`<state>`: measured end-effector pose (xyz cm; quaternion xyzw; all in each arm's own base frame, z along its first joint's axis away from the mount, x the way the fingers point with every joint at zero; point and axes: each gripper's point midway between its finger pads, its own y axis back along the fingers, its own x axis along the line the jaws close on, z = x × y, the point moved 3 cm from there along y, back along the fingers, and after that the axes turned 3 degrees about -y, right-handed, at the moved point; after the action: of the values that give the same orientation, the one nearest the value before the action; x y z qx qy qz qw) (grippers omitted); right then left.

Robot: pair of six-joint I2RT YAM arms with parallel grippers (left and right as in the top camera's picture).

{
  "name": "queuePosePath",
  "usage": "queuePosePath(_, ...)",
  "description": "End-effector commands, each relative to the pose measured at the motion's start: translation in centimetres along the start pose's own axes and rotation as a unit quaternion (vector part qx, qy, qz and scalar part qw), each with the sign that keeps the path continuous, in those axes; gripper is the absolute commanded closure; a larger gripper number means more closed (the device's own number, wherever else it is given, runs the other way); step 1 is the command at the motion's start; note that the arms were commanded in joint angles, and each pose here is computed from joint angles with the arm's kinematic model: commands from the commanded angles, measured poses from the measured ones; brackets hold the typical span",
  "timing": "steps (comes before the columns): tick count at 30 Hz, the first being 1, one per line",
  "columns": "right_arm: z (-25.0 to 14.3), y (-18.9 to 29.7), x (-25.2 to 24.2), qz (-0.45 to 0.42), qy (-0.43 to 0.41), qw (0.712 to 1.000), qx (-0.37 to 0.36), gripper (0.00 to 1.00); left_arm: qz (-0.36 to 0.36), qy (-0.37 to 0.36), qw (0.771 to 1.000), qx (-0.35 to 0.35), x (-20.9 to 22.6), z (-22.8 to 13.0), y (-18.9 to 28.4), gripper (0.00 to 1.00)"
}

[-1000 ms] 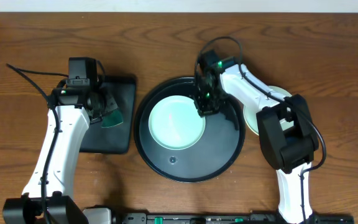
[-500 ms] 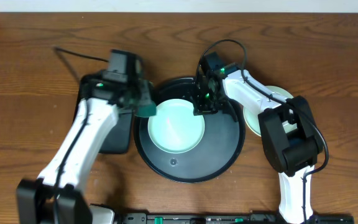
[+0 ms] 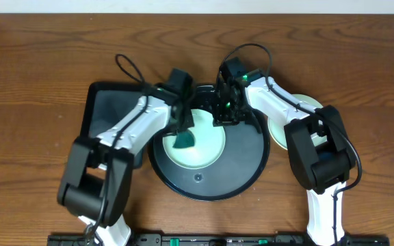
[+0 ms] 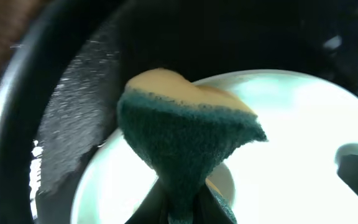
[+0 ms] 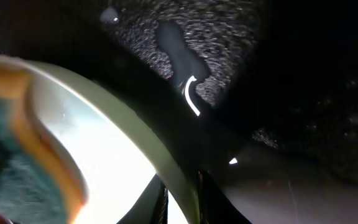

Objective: Clean dirty plates on tray and stack at the side
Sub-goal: 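Bring the sponge in the left gripper onto the last mint-green plate, then scrub the last mint-green plate with the sponge while the right gripper holds it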

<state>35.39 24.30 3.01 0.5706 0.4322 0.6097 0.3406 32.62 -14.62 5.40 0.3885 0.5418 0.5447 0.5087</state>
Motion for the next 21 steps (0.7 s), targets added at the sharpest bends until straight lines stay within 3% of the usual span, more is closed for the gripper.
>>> queuePosePath(1, -1.0, -1.8, -1.4, -0.029, -0.014, 0.999, 0.019, 0.85, 0.010, 0.006, 1.000, 0.015, -1.0, -0.9, -0.6, 0.93)
queuePosePath(5, -1.0, -1.8, -1.4, -0.029, -0.014, 0.999, 0.019, 0.85, -0.071, -0.071, 0.992, 0.073, -3.5, -3.0, -0.3, 0.93)
queuePosePath(8, -1.0, -1.8, -1.4, -0.029, -0.014, 0.999, 0.018, 0.85, -0.171, -0.151, 0.967, 0.117, -5.9, -4.8, 0.7, 0.93)
queuePosePath(11, -1.0, -1.8, -1.5, -0.033, -0.014, 0.999, 0.017, 0.85, -0.218, -0.184, 0.949, 0.134, -6.8, -5.6, 1.3, 0.92)
queuePosePath(15, -1.0, -1.8, -1.5, -0.033, -0.014, 0.999, 0.018, 0.85, -0.175, -0.173, 0.963, 0.111, -6.0, -4.7, 0.7, 0.93)
queuePosePath(18, -1.0, -1.8, -1.5, -0.033, -0.014, 0.999, 0.018, 0.85, -0.068, -0.107, 0.990, 0.065, -3.4, -2.8, -0.3, 0.92)
queuePosePath(21, -1.0, -1.8, -1.5, -0.033, -0.014, 0.999, 0.018, 0.85, 0.021, -0.049, 0.999, 0.010, -0.9, -0.9, -0.5, 0.92)
